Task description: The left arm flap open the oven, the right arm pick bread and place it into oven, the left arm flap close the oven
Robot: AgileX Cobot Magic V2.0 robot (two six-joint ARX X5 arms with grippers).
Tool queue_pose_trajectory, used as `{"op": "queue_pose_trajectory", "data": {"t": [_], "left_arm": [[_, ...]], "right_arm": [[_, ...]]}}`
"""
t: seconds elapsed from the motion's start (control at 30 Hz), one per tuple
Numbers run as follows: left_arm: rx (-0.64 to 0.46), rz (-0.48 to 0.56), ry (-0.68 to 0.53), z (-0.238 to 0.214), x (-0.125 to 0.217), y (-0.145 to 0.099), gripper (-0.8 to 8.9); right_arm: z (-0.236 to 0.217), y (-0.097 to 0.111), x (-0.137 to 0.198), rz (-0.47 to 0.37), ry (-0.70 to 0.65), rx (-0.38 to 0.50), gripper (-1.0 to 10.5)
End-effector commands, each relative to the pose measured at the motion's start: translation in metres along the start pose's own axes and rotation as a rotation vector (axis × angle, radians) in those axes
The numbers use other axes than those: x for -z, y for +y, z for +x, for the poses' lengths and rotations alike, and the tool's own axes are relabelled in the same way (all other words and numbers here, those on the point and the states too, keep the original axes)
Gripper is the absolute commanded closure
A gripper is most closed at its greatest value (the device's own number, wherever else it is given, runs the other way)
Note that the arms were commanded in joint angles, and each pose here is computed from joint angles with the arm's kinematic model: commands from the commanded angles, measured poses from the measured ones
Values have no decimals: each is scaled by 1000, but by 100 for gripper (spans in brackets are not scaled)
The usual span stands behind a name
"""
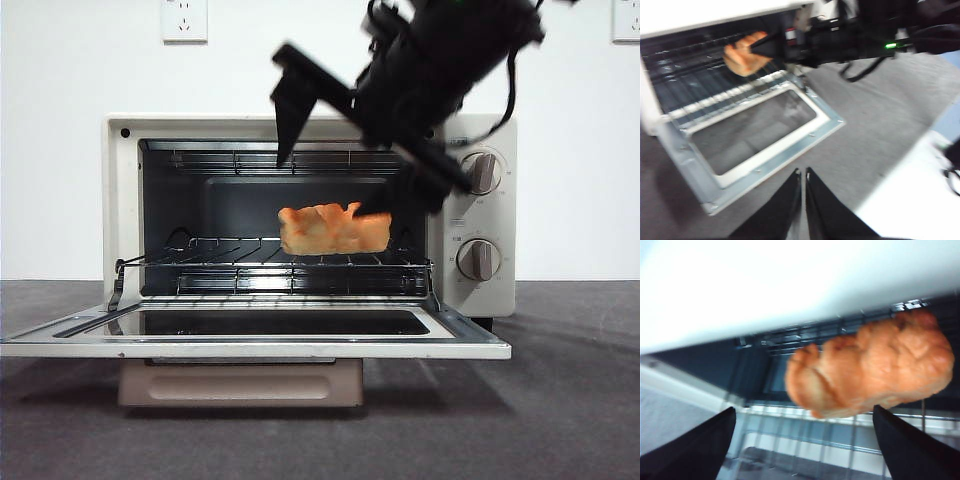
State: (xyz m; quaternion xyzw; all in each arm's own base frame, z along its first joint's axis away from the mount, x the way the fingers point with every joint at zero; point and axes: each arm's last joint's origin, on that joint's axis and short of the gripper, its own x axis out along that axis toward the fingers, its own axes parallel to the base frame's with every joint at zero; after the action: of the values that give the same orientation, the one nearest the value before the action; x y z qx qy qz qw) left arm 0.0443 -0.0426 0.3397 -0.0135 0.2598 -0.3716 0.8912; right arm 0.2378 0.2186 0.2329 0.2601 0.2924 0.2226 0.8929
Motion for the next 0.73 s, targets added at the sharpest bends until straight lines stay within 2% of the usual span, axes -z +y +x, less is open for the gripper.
{"op": "queue_pose_trajectory", "data": {"t": [0.03, 0.17, 0.33, 0.6, 0.73], "left_arm": [[-74, 16, -25, -2, -5, 1, 797], [-183, 13, 11, 4, -5, 5, 798], [-221, 11, 110, 25, -8, 7, 798], [-311, -60, 321, 77, -15, 25, 800], [-261, -182, 390, 96, -16, 45, 801]], "right_arm": [[-19, 16, -8, -44, -13, -45, 510], [-60, 24, -15, -120, 40, -63, 510], [-119, 28, -20, -272, 101, -129, 512], [-202, 9, -19, -372, 134, -126, 516], [-233, -4, -12, -387, 166, -104, 516]]}}
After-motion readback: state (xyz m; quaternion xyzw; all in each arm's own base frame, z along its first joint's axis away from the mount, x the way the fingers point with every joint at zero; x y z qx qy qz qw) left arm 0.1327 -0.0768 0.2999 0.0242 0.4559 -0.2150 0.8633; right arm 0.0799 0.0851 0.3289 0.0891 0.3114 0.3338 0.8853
